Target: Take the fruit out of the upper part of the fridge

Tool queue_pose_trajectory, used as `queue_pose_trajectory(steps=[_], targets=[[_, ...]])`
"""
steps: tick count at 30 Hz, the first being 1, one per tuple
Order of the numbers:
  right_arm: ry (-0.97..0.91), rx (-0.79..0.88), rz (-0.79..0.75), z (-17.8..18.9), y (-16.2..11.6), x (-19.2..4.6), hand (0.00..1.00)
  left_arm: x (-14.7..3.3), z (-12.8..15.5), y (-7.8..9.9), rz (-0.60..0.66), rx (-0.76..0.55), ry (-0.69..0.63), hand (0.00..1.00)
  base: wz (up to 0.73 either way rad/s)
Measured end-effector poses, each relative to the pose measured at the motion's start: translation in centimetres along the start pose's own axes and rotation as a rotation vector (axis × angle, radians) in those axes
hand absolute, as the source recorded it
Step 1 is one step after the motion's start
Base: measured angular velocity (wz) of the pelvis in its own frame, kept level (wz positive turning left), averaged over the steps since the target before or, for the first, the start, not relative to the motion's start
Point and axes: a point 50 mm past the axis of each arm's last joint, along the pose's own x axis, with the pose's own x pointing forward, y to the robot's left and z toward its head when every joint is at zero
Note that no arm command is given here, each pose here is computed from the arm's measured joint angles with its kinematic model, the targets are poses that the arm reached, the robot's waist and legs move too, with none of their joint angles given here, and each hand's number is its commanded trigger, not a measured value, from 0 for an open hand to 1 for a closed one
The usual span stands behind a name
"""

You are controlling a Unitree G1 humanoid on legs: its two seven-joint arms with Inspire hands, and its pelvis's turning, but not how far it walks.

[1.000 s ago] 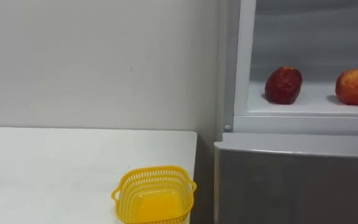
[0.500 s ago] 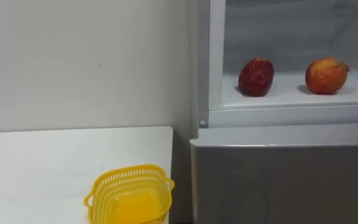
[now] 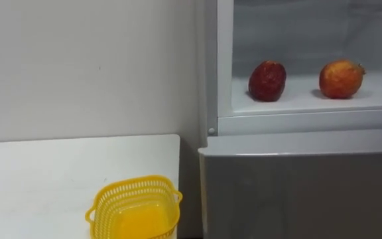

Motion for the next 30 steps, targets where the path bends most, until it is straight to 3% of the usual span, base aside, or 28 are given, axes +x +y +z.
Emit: queue_pose_trajectory(steps=[4,9,11,17,25,30], targets=[[-0.122,0.151,-0.014,2.3,-0.2,-0.1,0.00,0.0,0.3,-0.1,0.002,0.015,-0.025,0.00,-0.05],[-0.424,0.170,-0.018,7.8,-0.7,-1.7,0.00,0.0,1.1,-0.1,0.001,0.061,-0.083,0.00,-0.13],[-0.637,0.183,-0.037,10.7,-1.2,-3.9,0.00,0.0,1.1,-0.1,0.000,0.063,-0.093,0.00,-0.17],[-0.971,0.160,-0.080,14.6,-2.1,-9.2,0.00,-0.1,1.0,0.1,0.005,0.070,-0.110,0.00,-0.18],[-1.316,0.226,-0.166,16.7,-4.8,-16.8,0.00,-0.4,-0.4,0.4,0.012,0.061,-0.087,0.00,-0.17],[-1.483,0.128,-0.264,17.6,-4.9,-20.6,0.00,-0.4,-1.1,0.4,0.009,0.068,-0.059,0.00,-0.13]])
